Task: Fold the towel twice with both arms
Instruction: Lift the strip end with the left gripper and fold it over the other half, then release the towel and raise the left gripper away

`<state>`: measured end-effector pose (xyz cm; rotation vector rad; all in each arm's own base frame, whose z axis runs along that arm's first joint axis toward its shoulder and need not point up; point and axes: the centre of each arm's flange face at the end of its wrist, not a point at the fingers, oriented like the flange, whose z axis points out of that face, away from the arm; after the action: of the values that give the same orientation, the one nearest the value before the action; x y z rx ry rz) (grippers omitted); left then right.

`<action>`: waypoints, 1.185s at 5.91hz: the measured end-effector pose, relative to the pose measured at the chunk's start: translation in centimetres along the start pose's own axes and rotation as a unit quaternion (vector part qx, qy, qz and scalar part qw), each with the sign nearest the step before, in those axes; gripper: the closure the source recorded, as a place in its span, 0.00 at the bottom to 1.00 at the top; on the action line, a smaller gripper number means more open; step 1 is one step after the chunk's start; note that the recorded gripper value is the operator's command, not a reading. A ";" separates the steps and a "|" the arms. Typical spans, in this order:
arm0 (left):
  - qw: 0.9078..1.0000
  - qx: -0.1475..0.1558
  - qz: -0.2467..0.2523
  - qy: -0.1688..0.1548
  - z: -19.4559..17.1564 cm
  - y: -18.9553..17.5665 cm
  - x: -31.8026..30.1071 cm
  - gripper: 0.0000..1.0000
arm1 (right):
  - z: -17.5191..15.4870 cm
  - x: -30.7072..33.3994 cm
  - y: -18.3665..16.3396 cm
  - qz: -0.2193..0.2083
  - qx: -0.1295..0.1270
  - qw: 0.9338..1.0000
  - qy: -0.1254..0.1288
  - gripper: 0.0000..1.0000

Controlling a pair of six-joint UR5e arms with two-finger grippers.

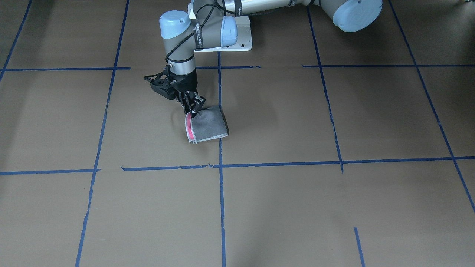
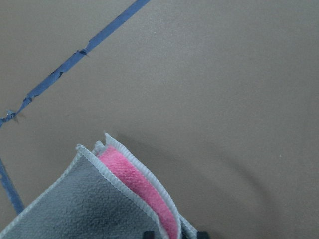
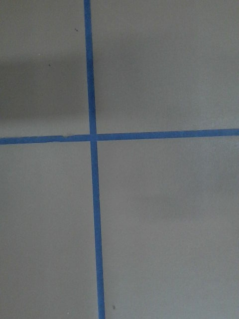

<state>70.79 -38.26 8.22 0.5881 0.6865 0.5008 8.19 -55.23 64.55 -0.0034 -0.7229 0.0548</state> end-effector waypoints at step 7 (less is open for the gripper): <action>0.975 -0.123 -0.163 0.089 -16.5 8.0 -34.5 0.00 | -0.5 -2.1 -1.2 -0.019 0.007 1.000 -0.005 0.00</action>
<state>34.17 -47.71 18.13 0.1909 0.8596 0.3253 7.05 -56.49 62.79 0.0241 -0.7314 0.0247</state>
